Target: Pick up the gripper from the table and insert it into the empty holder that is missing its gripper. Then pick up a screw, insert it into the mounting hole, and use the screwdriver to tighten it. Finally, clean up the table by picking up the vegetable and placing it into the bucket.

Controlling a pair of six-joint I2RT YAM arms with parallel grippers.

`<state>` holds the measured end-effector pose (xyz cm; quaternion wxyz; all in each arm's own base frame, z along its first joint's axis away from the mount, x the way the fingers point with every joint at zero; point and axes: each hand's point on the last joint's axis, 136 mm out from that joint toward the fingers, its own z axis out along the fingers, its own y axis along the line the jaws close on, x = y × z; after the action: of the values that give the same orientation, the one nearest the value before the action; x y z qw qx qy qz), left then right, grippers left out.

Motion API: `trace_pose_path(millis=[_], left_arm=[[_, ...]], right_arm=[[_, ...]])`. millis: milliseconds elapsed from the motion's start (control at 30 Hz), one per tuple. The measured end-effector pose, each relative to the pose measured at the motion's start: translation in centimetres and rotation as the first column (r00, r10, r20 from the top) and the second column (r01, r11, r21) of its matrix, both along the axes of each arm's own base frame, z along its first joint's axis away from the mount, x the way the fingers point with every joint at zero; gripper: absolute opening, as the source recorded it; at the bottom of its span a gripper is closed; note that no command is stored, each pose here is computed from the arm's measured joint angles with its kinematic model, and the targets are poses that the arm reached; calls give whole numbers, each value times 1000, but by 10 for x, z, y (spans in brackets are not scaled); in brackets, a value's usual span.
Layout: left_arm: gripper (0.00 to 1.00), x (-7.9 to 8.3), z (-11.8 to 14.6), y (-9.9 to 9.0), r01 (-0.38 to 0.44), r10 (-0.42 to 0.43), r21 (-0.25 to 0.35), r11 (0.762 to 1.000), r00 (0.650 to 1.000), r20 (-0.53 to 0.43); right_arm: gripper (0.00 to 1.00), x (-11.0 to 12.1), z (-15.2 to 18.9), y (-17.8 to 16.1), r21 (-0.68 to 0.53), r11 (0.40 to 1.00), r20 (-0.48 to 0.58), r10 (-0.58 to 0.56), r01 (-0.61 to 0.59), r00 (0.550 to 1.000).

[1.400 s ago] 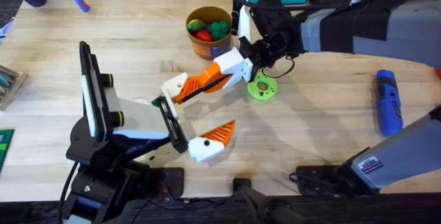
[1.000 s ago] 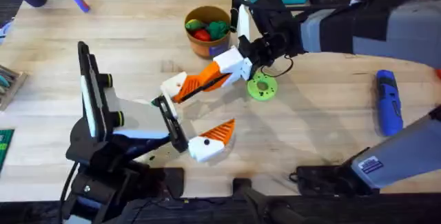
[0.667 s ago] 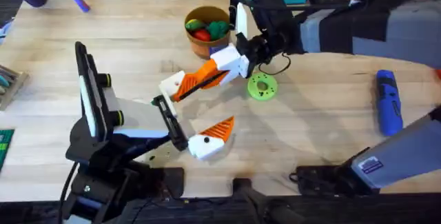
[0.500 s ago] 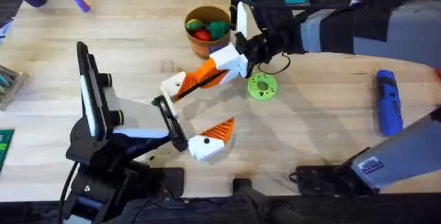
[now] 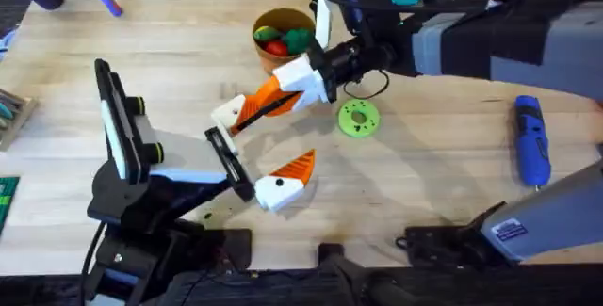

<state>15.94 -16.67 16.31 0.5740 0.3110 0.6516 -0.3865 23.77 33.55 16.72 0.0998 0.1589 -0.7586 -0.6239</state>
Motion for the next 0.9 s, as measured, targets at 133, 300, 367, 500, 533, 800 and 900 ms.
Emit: trace_pose_path(millis=[133, 300, 367, 500, 533, 800, 900], left_arm=[[995, 1, 0, 1, -7, 7, -3, 1000, 1000, -6], [995, 1, 0, 1, -8, 8, -4, 1000, 1000, -8], [995, 1, 0, 1, -9, 9, -4, 1000, 1000, -8], [995, 2, 0, 1, -10, 10, -4, 1000, 1000, -8], [995, 2, 0, 1, -10, 10, -4, 1000, 1000, -8], [995, 2, 0, 1, -10, 10, -4, 1000, 1000, -8], [995, 1, 0, 1, -10, 10, -4, 1000, 1000, -7]], right_arm=[[11, 1, -1, 1, -12, 1000, -11, -9, 8, 1000], [10, 1, -1, 1, -18, 1000, -19, -13, 12, 1000], [10, 1, -1, 1, -18, 1000, -19, -13, 13, 1000], [11, 1, -1, 2, -17, 1000, -19, -13, 12, 1000], [11, 1, -1, 2, -17, 1000, -19, -13, 12, 1000], [11, 1, -1, 2, -16, 1000, -19, -12, 12, 1000], [11, 1, -1, 2, -17, 1000, -22, -12, 12, 1000]])
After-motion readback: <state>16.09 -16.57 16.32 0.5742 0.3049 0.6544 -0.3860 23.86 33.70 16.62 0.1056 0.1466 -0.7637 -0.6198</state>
